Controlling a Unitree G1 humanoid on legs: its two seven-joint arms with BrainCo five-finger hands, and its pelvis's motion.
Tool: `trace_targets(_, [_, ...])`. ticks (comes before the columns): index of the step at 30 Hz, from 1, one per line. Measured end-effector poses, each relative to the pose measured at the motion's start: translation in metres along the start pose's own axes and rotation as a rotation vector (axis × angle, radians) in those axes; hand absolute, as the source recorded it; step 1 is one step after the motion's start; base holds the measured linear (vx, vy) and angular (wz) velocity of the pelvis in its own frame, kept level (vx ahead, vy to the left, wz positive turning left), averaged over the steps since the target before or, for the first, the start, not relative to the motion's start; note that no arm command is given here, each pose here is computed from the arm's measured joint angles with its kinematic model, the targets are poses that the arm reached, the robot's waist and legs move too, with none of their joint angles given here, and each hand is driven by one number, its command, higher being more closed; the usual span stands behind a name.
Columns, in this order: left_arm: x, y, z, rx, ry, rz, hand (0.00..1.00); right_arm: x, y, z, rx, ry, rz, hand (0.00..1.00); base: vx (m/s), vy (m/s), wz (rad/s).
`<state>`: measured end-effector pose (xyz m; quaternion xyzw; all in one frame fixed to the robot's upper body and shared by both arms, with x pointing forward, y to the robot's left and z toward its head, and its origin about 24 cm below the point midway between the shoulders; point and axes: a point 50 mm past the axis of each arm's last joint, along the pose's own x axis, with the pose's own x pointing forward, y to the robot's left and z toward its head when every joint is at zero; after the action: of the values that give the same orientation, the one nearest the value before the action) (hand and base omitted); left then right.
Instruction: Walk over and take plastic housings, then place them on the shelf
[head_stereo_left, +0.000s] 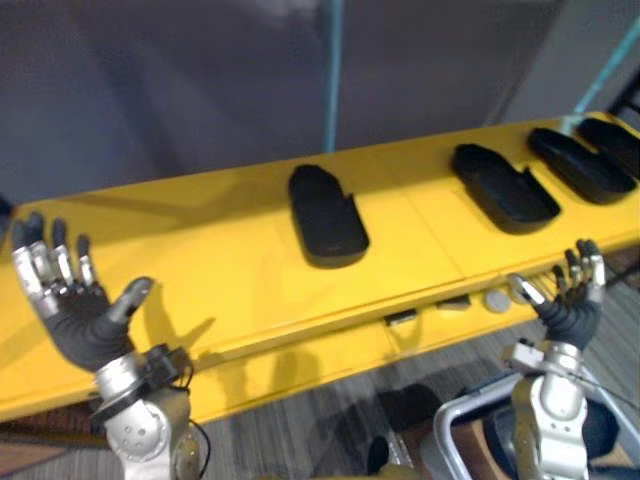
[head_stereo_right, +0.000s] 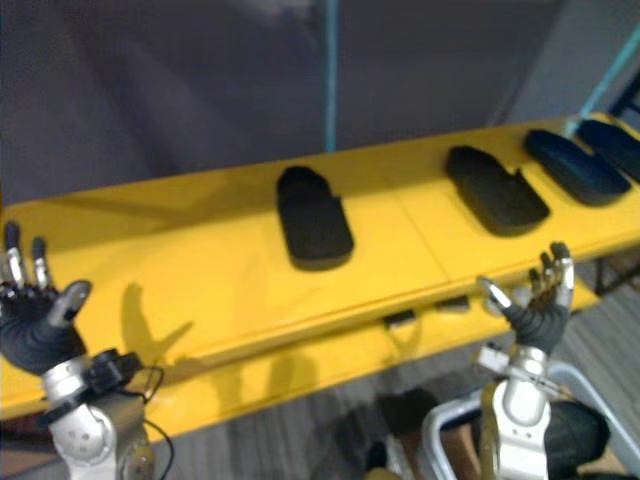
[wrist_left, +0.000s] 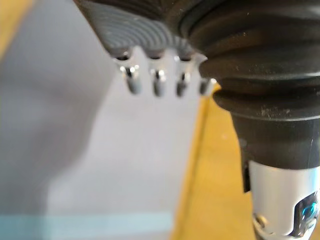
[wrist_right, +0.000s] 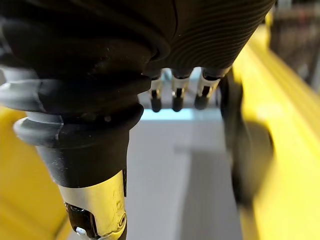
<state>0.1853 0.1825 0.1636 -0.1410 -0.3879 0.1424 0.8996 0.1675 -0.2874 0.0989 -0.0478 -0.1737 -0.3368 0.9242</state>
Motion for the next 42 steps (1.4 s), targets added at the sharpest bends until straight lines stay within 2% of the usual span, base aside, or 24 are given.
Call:
trace_targets(4, [0.005,-0.004,-0.017,0.008,0.065,0.006,0.0,-0.01,-0.028,0.004,-0.036,-0.007,-0.053,0.0,-0.04,-0.008,-0.8])
trace_targets(6, [0.005,-0.003,-0.022,0.028,0.098,0.027,0.0,-0.013,-0.029,0.004,-0.02,-0.008,-0.047,0.0,-0.05,-0.086,-1.11])
trace_targets(11, [-0.011,0.015,-0.024,0.109,0.184,0.131,0.0,0.001,0.01,0.02,0.07,-0.109,0.175,0.0,-0.07,0.011,-1.09])
trace_targets(16, [-0.007,0.023,-0.005,0.128,0.102,0.139,0.0,0.004,0.028,0.019,0.102,-0.1,0.23,0.0,-0.08,0.051,0.19])
trace_targets(20, [-0.005,0.033,0.008,0.14,0.005,0.18,0.0,0.021,0.055,0.034,0.187,-0.197,0.282,0.0,-0.17,0.046,0.31])
trace_targets(24, [0.009,0.021,0.019,0.083,-0.158,0.186,0.0,0.039,0.098,0.053,0.303,-0.291,0.365,0.0,-0.25,-0.033,0.27])
trace_targets(28, [0.012,0.004,0.023,0.047,-0.241,0.161,0.0,0.037,0.123,0.057,0.288,-0.311,0.398,0.0,-0.14,-0.053,0.34])
trace_targets(32, [0.006,-0.013,0.02,0.01,-0.214,0.076,0.0,0.024,0.111,0.046,0.268,-0.248,0.332,0.0,0.05,-0.041,0.15])
trace_targets(34, [-0.001,-0.016,0.018,0.022,-0.169,0.004,0.0,0.003,0.087,0.028,0.238,-0.144,0.271,0.0,0.05,0.075,-0.63])
trace_targets(38, [-0.009,-0.004,0.016,0.072,-0.117,0.019,0.0,-0.018,0.046,0.002,0.177,-0.005,0.223,0.0,-0.13,0.135,-1.28])
trace_targets(42, [-0.001,0.001,0.014,0.072,-0.122,0.042,0.0,-0.023,0.041,-0.004,0.156,0.009,0.266,0.0,-0.15,0.068,-0.83])
